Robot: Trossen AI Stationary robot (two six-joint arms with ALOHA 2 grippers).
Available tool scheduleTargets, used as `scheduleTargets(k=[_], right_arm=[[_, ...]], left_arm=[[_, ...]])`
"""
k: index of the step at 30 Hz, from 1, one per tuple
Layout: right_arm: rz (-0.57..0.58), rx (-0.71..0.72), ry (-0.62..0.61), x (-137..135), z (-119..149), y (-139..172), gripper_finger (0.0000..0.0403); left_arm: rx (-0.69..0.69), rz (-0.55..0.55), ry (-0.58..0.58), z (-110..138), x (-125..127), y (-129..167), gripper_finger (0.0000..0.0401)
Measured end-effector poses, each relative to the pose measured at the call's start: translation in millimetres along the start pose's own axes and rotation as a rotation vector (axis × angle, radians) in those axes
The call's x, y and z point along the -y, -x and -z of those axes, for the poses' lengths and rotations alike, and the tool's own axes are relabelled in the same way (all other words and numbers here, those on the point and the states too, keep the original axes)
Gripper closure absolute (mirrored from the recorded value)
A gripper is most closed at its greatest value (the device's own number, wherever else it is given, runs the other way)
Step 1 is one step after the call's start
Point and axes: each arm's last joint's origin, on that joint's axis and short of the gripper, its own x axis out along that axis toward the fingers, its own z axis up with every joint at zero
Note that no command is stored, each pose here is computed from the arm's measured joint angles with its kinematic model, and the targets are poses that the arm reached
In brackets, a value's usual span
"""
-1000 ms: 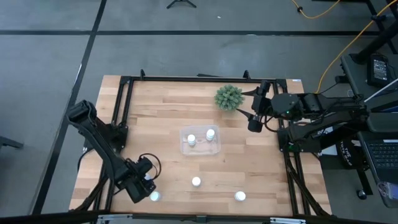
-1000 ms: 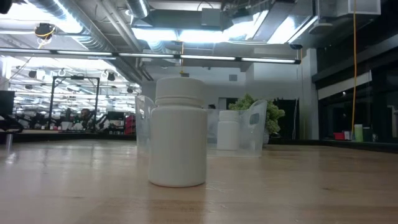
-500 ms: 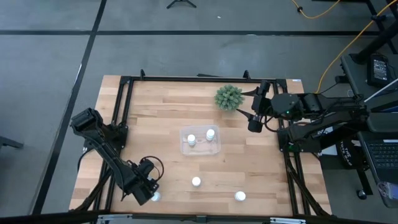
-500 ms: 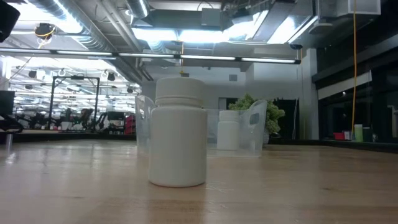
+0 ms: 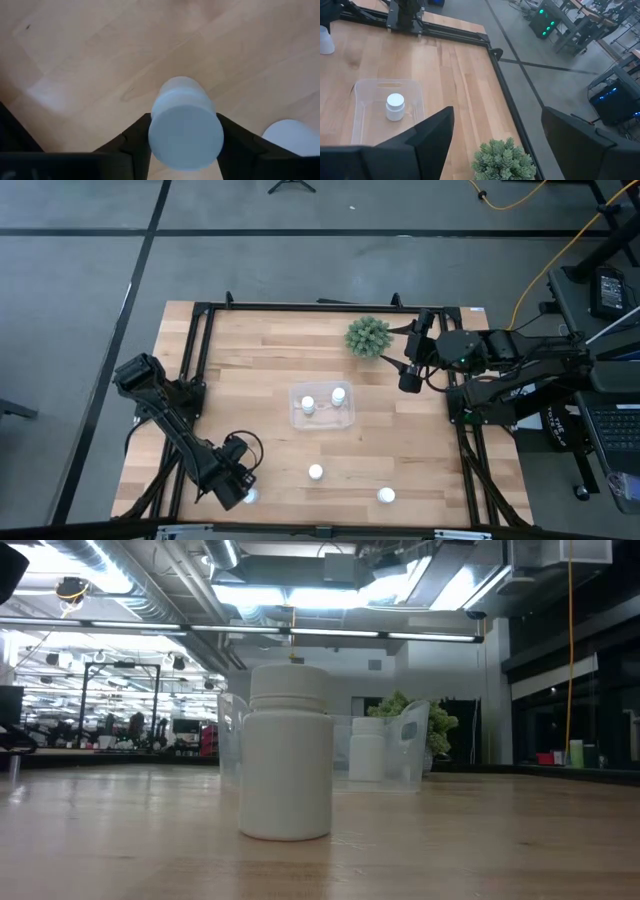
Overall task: Pick and place pill bottles into a basket
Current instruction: Put the white pill bottle into the transparent bin
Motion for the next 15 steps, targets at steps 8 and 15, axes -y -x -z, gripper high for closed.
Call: scheduleTargets(k=[8,15], right_arm=[[0.0,-0.002,0.001,0,0,0,0.0102],[-0.001,-0.005,0.003,0,1,0,0.0102]], left_arm=[[0.067,0.106,-0.037,-18,12,25,0.0237],[0.166,0.244,-0.144,-72,23,77,0.0237]])
